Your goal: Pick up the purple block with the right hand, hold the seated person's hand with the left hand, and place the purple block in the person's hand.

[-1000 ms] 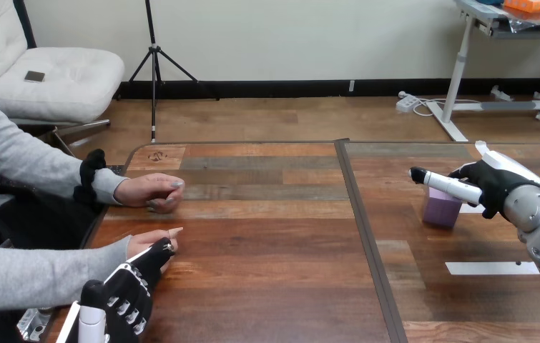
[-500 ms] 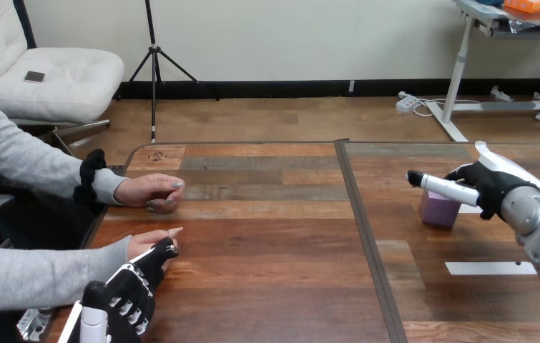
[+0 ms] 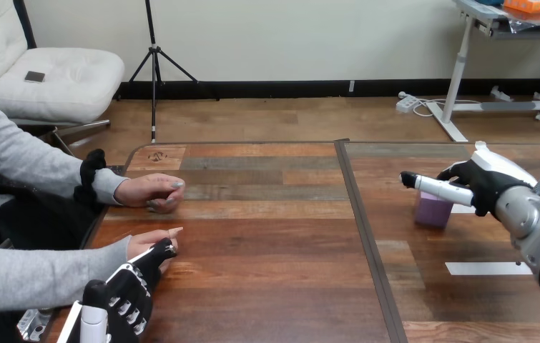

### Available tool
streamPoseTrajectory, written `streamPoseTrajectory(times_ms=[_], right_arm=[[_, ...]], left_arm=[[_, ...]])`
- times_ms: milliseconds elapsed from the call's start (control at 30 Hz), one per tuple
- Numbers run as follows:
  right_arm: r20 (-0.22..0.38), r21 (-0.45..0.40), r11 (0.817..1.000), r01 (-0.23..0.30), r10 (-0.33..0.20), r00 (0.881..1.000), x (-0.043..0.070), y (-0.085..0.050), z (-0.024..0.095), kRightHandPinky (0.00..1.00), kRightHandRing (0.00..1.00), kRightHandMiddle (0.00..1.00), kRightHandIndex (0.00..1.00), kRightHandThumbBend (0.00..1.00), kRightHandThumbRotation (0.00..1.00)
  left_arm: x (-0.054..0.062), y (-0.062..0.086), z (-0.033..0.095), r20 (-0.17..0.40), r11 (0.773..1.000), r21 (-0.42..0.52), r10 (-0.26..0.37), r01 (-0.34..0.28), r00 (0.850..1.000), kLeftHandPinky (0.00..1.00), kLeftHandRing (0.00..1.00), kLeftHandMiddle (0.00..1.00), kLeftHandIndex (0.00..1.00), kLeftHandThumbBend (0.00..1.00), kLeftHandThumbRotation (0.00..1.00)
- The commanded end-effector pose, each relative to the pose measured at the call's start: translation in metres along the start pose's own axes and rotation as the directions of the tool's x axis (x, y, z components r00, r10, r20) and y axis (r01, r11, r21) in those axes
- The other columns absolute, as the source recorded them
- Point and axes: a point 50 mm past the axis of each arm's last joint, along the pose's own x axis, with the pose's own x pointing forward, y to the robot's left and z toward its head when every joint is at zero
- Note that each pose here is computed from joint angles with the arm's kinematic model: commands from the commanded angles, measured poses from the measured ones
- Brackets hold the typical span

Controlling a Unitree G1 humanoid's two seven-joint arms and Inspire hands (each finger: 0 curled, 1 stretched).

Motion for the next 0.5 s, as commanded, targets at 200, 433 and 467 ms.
streamPoseTrajectory(times_ms=[200, 433, 467], right_arm=[[0.045, -0.024, 0.995, -0.095, 0.096, 0.994, -0.0006, 0.0257, 0.0026, 0.60, 0.74, 0.79, 0.82, 0.86, 1.00], [0.071, -0.036, 0.995, -0.088, 0.091, 0.993, -0.0011, 0.0233, 0.0032, 0.68, 0.78, 0.82, 0.85, 0.88, 1.00], [0.075, -0.039, 0.996, -0.086, 0.089, 0.993, -0.0012, 0.0230, 0.0034, 0.68, 0.77, 0.82, 0.86, 0.88, 1.00]], left_arm=[[0.0148, -0.0059, 0.0108, 0.092, 1.000, 0.025, -0.015, 0.013, 0.996, 1.00, 0.97, 0.90, 0.73, 0.81, 1.00], [0.0152, -0.0063, 0.0109, 0.089, 1.000, 0.026, -0.015, 0.013, 0.996, 1.00, 0.97, 0.90, 0.73, 0.82, 1.00], [0.0153, -0.0064, 0.0110, 0.089, 1.000, 0.027, -0.016, 0.013, 0.996, 1.00, 0.97, 0.90, 0.73, 0.82, 1.00]])
